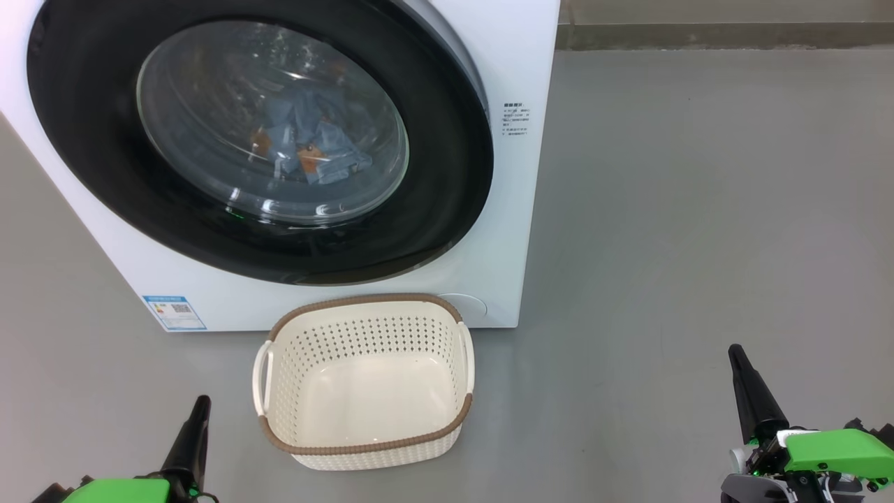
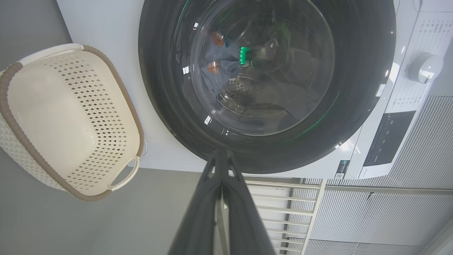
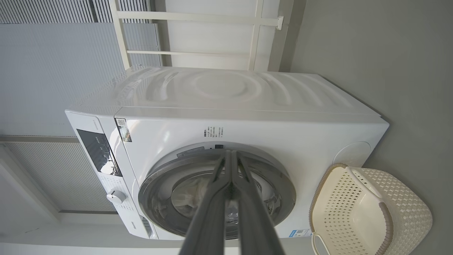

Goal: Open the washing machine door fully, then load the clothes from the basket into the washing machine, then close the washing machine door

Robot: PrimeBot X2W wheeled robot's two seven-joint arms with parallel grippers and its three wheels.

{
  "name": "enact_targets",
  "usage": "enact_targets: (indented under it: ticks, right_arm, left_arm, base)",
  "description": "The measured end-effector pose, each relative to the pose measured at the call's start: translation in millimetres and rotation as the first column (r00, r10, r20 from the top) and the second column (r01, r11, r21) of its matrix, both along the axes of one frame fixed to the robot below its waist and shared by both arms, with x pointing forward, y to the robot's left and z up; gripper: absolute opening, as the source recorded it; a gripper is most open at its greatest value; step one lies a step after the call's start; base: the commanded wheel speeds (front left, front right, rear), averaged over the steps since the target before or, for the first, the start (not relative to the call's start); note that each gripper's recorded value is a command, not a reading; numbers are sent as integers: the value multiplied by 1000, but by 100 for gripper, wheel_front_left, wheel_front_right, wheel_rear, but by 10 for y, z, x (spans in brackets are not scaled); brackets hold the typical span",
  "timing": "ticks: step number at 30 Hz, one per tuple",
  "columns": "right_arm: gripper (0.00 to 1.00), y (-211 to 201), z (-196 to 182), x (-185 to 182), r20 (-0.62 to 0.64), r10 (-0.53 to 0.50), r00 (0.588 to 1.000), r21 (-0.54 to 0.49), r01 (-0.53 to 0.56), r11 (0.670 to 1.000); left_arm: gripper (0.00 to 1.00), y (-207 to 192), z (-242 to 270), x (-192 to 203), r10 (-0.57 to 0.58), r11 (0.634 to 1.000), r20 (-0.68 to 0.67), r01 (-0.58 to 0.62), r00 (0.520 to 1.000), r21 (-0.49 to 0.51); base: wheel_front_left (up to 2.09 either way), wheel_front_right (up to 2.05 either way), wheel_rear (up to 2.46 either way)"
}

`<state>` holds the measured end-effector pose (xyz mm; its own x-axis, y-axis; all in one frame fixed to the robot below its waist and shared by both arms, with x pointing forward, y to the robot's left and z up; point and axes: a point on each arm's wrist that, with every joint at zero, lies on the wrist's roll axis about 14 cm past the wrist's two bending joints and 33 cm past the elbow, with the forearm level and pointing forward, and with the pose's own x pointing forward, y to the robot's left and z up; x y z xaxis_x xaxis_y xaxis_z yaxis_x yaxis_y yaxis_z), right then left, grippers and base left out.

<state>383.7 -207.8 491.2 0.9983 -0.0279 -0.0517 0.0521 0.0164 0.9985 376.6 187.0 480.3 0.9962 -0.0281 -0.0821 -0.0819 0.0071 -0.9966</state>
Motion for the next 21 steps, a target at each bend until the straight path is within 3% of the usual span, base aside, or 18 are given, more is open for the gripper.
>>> enact_targets:
  ticks: [21]
  right_arm:
    - [0, -1, 11, 2, 5, -3, 1000, 15, 3, 1000]
  left_arm:
    - [0, 2, 8, 3, 3, 1000, 3, -3, 1000, -9]
  base:
    - [0, 0, 0]
